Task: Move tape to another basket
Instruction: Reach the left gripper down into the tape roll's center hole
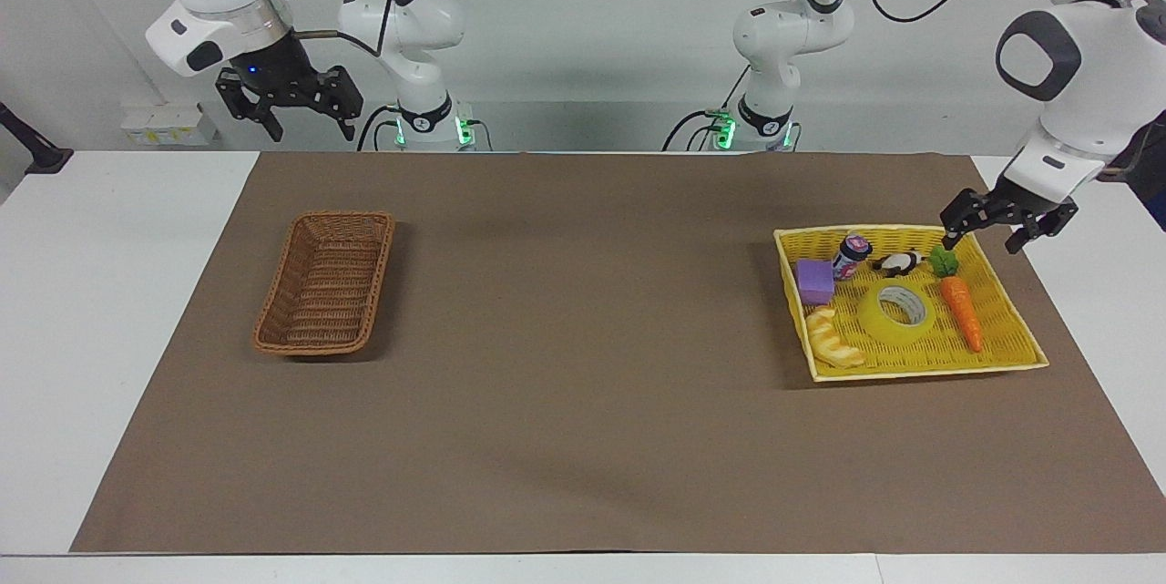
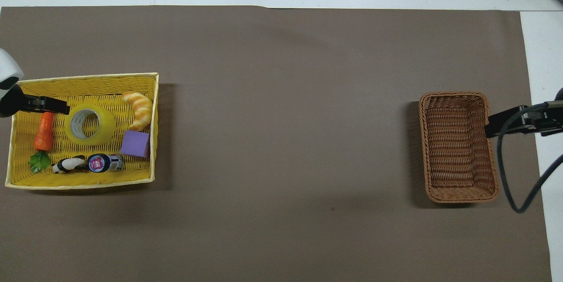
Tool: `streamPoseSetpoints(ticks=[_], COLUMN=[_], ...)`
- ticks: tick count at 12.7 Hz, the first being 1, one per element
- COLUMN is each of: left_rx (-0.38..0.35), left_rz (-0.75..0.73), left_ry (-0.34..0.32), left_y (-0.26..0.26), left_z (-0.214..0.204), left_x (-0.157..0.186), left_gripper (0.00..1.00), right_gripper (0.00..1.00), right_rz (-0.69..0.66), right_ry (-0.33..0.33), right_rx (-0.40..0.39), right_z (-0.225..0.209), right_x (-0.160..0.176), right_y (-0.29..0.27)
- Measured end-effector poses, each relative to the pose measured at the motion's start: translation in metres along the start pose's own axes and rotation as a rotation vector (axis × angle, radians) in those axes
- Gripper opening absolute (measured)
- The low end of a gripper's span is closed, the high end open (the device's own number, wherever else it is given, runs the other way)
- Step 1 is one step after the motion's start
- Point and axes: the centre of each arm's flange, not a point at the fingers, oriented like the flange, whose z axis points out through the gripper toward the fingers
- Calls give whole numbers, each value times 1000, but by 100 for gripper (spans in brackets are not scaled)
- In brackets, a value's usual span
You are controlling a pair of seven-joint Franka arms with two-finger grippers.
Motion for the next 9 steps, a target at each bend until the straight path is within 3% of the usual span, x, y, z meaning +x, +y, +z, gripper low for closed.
streamPoseSetpoints(ticks=[5, 9], left_rx=[1, 2], left_rz=[-23, -23], left_ry=[-3, -6], left_y=[-10, -17], left_z=[55, 76], left_x=[-14, -22], left_gripper=[100, 100], right_gripper=[100, 100], right_rz=[0, 0], right_ry=[0, 0], right_rx=[0, 0], right_z=[0, 0], right_x=[0, 0], right_y=[0, 0])
